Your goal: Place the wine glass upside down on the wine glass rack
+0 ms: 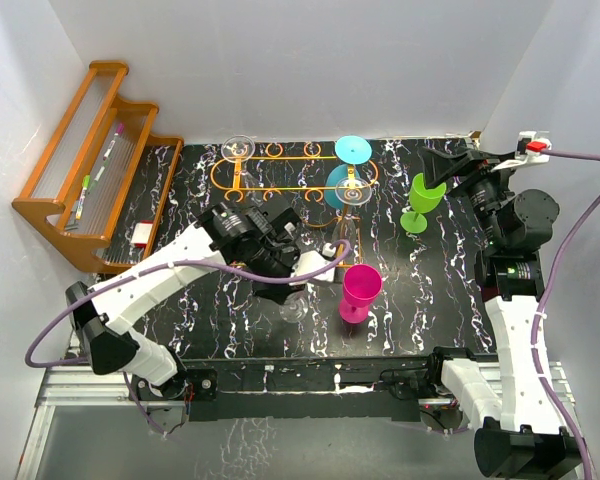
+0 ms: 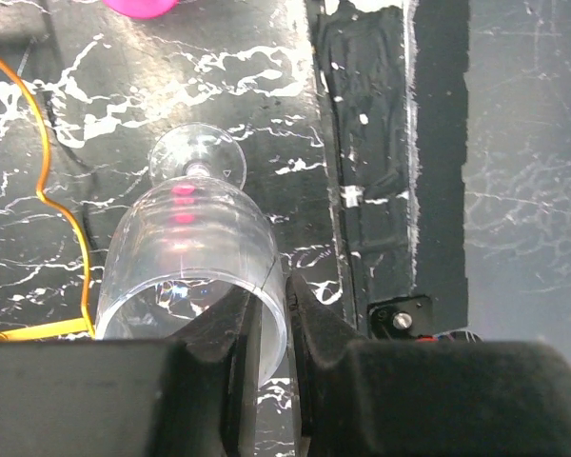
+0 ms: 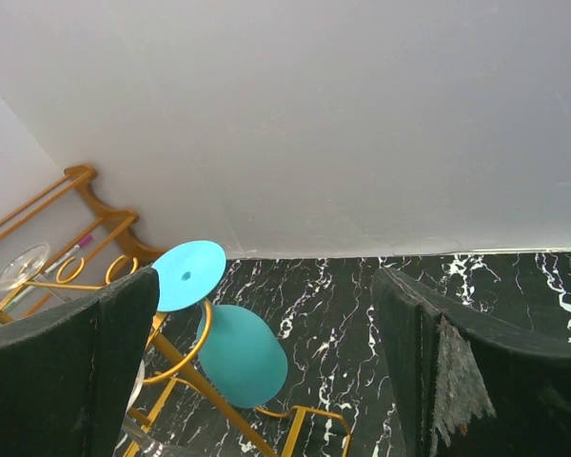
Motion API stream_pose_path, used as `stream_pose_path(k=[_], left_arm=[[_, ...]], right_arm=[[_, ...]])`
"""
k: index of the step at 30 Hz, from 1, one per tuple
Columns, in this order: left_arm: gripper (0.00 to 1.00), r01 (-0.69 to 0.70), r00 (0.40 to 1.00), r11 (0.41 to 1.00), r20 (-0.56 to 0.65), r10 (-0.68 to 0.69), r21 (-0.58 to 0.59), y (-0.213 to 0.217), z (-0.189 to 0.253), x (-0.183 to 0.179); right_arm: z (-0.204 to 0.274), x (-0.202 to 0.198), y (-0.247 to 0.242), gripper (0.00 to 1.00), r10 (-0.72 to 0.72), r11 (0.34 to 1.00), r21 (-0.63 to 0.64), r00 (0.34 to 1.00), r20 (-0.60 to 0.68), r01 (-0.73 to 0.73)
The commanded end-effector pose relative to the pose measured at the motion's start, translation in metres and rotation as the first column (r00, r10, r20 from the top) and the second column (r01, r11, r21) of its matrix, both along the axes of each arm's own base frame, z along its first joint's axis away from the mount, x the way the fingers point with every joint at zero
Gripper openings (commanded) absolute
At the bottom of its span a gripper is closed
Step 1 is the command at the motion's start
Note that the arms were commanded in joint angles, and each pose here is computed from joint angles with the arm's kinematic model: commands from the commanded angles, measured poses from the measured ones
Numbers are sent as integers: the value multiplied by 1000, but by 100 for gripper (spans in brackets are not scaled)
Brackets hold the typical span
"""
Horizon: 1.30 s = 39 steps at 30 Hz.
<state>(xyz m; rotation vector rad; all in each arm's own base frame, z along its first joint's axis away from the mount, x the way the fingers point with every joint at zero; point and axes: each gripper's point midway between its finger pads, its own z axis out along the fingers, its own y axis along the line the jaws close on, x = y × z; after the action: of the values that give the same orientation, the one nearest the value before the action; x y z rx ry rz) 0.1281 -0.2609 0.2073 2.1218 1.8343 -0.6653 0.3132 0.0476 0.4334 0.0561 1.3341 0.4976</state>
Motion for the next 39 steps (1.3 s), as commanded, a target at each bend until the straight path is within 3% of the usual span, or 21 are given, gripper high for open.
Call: stream_pose_path(k=[1, 5, 16, 22, 26, 28, 32, 39], left_arm=[[0, 38, 998, 998, -41, -39, -44, 17, 29, -27], [0, 29, 998, 997, -56, -33, -73, 21, 57, -36], [0, 33, 999, 918, 22, -26, -395, 15, 170, -53], [0, 80, 987, 817, 158, 14, -571, 24, 242, -59], [0, 162, 943, 699, 318, 98, -696, 29, 301, -51], [0, 210, 886, 661, 426, 182, -720, 28, 326, -33], [0, 300, 710, 595, 591, 383, -746, 21, 381, 13], [0, 444, 365, 457, 622, 693, -770, 6, 475, 78]], right_arm=[[35, -9, 0, 98, -7, 1000, -14, 996, 87, 8], [46, -14, -5, 98, -39, 998, -38, 992, 117, 44], [106, -35, -12, 98, -95, 992, -58, 969, 226, 110], [152, -54, -14, 98, -113, 988, -64, 939, 325, 141], [176, -64, -7, 99, -79, 995, -32, 924, 375, 98], [189, -72, -1, 99, -48, 999, -2, 907, 418, 54], [216, -93, 10, 99, 14, 998, 50, 836, 548, -49], [233, -78, 38, 100, 162, 961, 106, 826, 541, -257]])
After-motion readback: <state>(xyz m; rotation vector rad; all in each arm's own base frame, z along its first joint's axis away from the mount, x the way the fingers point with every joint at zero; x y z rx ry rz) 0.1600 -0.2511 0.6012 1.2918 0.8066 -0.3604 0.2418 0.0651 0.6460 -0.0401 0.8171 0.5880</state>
